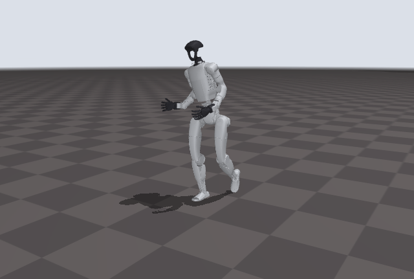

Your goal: Walk run

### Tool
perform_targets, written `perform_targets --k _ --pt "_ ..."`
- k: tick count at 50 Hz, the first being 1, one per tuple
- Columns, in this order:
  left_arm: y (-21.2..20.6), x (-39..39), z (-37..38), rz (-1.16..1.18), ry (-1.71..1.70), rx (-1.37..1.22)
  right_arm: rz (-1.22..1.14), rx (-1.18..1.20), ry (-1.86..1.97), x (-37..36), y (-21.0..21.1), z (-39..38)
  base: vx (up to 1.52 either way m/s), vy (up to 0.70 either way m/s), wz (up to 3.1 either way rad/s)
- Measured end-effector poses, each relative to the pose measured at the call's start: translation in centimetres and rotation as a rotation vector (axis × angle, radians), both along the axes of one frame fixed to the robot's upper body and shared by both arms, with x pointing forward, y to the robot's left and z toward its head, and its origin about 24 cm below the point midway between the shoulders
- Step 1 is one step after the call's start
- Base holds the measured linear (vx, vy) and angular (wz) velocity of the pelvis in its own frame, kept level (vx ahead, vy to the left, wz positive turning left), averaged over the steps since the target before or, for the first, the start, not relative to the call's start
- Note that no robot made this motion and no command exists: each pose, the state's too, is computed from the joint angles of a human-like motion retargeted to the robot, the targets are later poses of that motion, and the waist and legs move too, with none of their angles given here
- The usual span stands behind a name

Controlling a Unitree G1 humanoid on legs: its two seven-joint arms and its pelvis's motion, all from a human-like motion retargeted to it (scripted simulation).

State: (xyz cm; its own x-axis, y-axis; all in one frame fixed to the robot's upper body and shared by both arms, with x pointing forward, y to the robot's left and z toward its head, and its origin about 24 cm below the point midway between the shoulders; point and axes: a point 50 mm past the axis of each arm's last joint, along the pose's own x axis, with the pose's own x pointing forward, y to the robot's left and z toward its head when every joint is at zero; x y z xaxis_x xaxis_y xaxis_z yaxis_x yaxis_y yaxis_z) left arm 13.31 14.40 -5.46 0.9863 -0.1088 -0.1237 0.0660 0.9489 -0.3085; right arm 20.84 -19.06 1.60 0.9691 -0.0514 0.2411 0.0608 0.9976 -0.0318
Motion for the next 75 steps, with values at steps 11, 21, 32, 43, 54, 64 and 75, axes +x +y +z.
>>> perform_targets --k 11,21,32,43,54,64,75 --pt "2.1 1.7 3.0 -0.045 -0.162 0.107 0.073 -0.153 -0.313 4.7 -0.7 8.0 1.07 -0.44 -0.47" --pt "1.8 4.5 4.9 0.030 -0.275 0.155 0.078 -0.239 0.241 0.0 -0.9 -3.8 1.61 -0.27 -0.06" --pt "3.1 10.6 9.8 -0.007 -0.512 0.093 -0.243 0.029 0.863 -22.0 -4.1 -11.3 1.74 -0.70 1.33" --pt "4.0 4.3 3.5 0.104 -0.225 -0.069 -0.484 -0.068 0.233 -9.9 -6.4 -4.4 2.08 -0.84 -0.62" --pt "4.6 -2.9 0.2 -0.032 0.010 0.025 -0.073 0.010 -0.646 3.7 -0.5 12.8 2.41 -0.85 -0.65" --pt "4.9 4.1 5.8 0.038 -0.303 0.226 -0.147 -0.204 0.070 -0.5 -2.2 -0.9 2.63 -0.65 0.13" --pt "3.6 5.2 5.4 -0.013 -0.306 0.103 -0.183 -0.012 0.943 -26.1 -5.6 -10.1 2.73 -0.88 1.12"
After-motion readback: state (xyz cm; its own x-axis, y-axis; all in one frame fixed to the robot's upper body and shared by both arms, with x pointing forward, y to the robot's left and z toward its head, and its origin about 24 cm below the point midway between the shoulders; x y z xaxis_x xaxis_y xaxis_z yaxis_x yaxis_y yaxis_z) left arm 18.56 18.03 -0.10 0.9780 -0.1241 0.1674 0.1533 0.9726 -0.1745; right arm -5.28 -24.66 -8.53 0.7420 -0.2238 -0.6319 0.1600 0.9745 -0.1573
